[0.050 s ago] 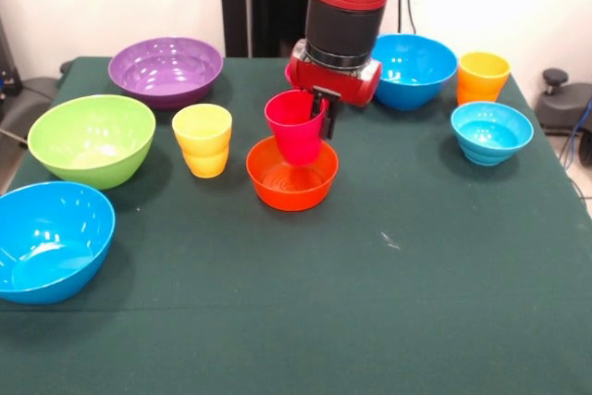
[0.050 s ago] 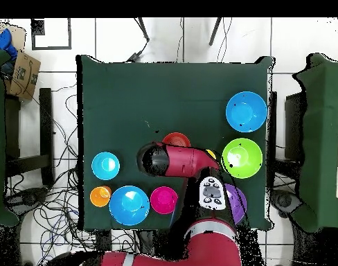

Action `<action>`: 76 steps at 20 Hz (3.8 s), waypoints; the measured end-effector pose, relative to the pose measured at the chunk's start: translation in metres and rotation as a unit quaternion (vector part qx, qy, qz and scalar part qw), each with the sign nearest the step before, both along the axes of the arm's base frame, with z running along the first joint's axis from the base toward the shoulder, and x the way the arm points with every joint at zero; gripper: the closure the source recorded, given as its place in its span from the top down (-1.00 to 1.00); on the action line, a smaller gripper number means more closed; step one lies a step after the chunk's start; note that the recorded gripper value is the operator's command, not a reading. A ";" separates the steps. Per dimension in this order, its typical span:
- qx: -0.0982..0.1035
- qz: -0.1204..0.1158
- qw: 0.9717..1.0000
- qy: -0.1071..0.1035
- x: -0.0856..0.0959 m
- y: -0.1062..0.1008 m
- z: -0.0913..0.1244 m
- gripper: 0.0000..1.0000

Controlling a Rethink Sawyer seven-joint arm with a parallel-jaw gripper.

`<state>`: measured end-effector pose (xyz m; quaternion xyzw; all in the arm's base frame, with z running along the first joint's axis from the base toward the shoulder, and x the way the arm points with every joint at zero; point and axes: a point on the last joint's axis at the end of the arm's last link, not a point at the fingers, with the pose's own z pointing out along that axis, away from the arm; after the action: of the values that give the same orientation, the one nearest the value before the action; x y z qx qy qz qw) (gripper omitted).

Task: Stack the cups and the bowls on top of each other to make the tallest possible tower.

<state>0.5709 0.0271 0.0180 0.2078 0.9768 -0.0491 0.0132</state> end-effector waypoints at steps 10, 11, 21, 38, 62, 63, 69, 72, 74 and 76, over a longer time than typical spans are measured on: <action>-0.003 0.005 1.000 0.001 -0.002 -0.001 0.000 -1.00; -0.003 0.005 1.000 0.001 -0.002 -0.001 0.000 -1.00; -0.002 0.003 1.000 -0.002 0.001 -0.003 0.000 -1.00; 0.003 -0.007 1.000 -0.015 0.044 -0.019 0.005 -1.00; 0.009 -0.006 1.000 -0.005 0.039 -0.014 -0.007 -1.00; 0.009 -0.006 1.000 -0.005 0.039 -0.014 -0.007 -1.00; 0.009 -0.006 1.000 -0.005 0.039 -0.014 -0.007 -1.00; 0.009 -0.006 1.000 -0.005 0.039 -0.014 -0.007 -1.00; 0.009 -0.006 1.000 -0.005 0.039 -0.014 -0.007 -1.00; 0.009 -0.006 1.000 -0.005 0.039 -0.014 -0.007 -1.00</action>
<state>0.6102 0.0132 0.0108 0.2140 0.9759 -0.0390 0.0161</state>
